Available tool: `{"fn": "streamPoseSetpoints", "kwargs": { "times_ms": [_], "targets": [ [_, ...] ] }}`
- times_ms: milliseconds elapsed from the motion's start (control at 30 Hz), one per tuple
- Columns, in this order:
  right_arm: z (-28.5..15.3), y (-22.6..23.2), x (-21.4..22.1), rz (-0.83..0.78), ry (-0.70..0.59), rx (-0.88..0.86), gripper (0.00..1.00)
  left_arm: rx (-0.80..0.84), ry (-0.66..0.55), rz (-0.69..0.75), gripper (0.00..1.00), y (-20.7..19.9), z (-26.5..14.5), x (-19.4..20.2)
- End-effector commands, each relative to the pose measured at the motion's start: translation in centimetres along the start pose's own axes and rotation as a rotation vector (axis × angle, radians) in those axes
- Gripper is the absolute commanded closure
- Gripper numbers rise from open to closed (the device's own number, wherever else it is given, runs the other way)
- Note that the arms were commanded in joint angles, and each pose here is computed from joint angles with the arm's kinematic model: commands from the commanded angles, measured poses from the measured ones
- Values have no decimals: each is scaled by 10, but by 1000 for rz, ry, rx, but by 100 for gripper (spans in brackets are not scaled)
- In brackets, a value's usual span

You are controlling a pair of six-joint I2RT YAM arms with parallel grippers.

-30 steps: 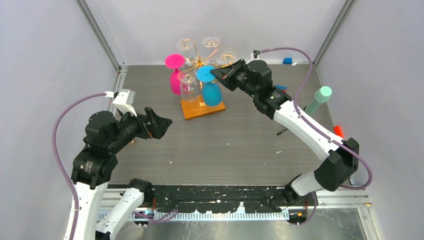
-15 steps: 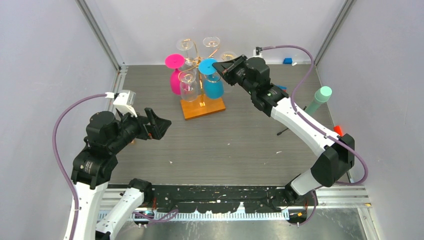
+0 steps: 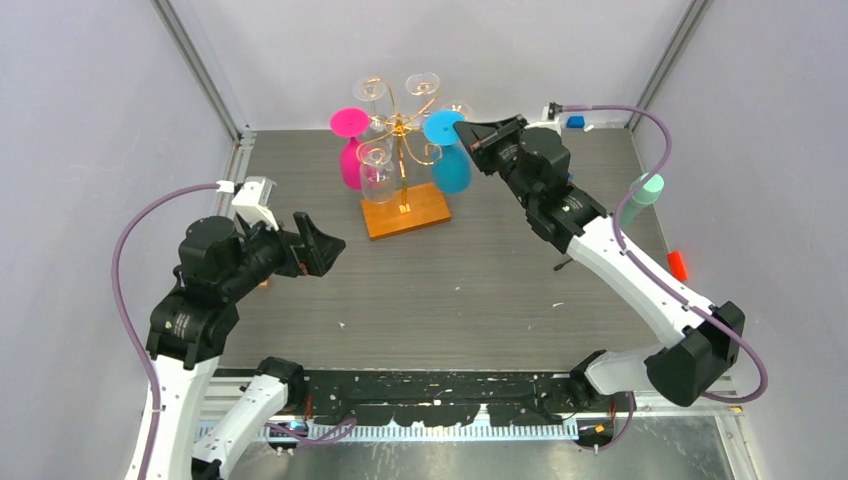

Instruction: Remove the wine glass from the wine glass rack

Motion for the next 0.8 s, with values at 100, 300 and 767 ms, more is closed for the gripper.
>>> {"fn": "streamPoseSetpoints", "kwargs": {
  "times_ms": [100,300,767],
  "targets": [
    [-28,8,-21,63,-114,-15,100,23,-20,-27,2,-5,-3,-7],
    [-53,-3,-28,30,-124,46,100,-5,11,-77,2,-3,3,-4],
    [-125,-2,-6,290,181,-104,100,351,66,-391,2,-37,33,0]
  ]
}}
Point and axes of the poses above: each gripper's point midway between its finger pads, its own z axis out along the fingers, its own y axis along the line the jaws close on, x = y × z, the point moved 7 cm from there along -z, back along the fingers, and after that the axes turned 6 degrees about z, right-handed, at the moved point
